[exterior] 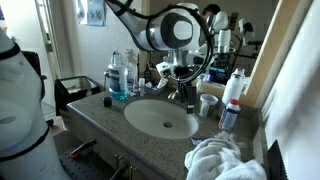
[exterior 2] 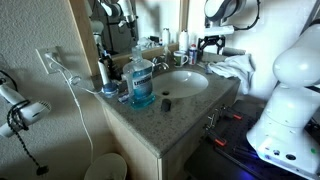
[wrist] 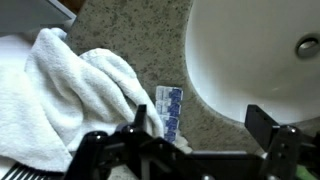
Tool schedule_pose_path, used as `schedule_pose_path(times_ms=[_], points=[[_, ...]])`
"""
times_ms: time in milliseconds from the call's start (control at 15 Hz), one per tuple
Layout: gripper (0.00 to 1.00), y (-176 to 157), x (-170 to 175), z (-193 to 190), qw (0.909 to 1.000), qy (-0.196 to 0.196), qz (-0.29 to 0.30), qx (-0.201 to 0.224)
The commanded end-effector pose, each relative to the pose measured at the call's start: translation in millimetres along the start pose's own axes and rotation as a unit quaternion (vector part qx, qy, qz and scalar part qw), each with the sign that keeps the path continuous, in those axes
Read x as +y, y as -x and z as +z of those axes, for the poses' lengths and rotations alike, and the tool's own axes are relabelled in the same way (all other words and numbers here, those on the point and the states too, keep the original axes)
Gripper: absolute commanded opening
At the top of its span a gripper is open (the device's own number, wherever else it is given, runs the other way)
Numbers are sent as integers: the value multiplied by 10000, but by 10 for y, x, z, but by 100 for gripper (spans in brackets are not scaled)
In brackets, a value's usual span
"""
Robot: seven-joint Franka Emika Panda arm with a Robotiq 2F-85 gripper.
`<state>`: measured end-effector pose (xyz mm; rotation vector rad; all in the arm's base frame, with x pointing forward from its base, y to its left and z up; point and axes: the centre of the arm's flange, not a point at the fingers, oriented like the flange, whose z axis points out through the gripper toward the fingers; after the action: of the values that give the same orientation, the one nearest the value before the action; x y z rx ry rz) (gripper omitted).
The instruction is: Use the white towel to wipe the outside of the sink
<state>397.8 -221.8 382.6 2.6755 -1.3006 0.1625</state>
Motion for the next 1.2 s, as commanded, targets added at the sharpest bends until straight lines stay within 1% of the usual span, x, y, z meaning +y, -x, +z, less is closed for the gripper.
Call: schedule_pose_path(times_ms=[0, 200, 333, 400, 600, 733, 933, 1000, 1133], points=[[100, -268, 245, 61, 9948, 198, 963, 265], [100, -361, 510, 96, 9826, 420, 1745, 481], [100, -393, 688, 127, 9704, 618, 2251, 622], [100, -398, 779, 145, 9629, 729, 2505, 689], [100, -383, 1012, 215, 9369, 1085, 3179, 968], [100, -366, 1136, 273, 9159, 1363, 3588, 1172], [100, -291, 1273, 414, 8809, 1865, 4125, 1379], [100, -250, 1294, 481, 8725, 2014, 4228, 1394], [100, -155, 1307, 613, 8600, 2267, 4361, 1368]])
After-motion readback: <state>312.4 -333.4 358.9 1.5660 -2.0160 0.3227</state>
